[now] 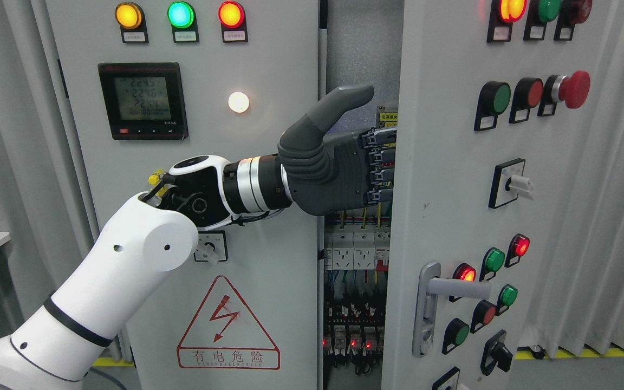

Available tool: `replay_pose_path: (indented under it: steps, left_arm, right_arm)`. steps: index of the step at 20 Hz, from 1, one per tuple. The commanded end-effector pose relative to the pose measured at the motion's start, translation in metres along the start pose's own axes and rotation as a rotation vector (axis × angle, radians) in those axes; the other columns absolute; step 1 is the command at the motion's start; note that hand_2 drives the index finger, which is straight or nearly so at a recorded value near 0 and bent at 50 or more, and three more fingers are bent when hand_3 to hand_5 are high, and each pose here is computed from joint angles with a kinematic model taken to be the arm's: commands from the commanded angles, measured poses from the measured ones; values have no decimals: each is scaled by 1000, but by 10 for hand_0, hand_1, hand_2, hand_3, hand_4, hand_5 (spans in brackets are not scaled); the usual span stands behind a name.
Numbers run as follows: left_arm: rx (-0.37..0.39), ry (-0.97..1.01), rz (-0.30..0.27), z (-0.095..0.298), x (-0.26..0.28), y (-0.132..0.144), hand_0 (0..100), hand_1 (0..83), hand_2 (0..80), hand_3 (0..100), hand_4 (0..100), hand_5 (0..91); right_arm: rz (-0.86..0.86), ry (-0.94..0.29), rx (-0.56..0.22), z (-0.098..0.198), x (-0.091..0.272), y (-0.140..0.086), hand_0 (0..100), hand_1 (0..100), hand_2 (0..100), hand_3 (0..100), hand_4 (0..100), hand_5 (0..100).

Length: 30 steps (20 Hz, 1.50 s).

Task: Open door with both hands
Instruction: 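Push the handled door outward with the left hand to swing it open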

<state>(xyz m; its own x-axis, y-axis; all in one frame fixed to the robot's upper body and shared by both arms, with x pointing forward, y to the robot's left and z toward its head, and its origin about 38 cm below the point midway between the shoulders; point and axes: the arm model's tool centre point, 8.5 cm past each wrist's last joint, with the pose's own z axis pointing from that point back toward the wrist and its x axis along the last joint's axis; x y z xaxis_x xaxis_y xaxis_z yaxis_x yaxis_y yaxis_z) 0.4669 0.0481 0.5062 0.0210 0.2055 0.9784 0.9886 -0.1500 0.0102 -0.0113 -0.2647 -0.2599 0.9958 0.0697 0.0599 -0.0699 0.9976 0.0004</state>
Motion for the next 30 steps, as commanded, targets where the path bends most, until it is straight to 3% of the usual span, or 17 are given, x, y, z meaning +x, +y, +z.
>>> replay_pose_path:
  steps: [1,7,16,24,30]
  left_arm:
    - [-69,72,-2,-33,-13,-11,296,0,27,27,38,0]
    - [-136,79,-15,-75,-20,-23,296,0,27,27,38,0]
    - [-169,75,4,-124,-33,-39,296,0,27,27,39,0]
    - [-200,74,-23,-148,-27,-52,296,0,27,27,39,0]
    - [-180,75,-29,-147,-27,-49,296,0,27,27,38,0]
  right_arm:
    - [16,-8,0,0,6,-1,218,0,0,0,0,0]
    - [16,-8,0,0,6,-1,218,0,0,0,0,0]
    - [16,-8,0,0,6,-1,219,0,0,0,0,0]
    - [16,-8,0,0,6,-1,219,0,0,0,0,0]
    - [16,-8,0,0,6,-1,219,0,0,0,0,0]
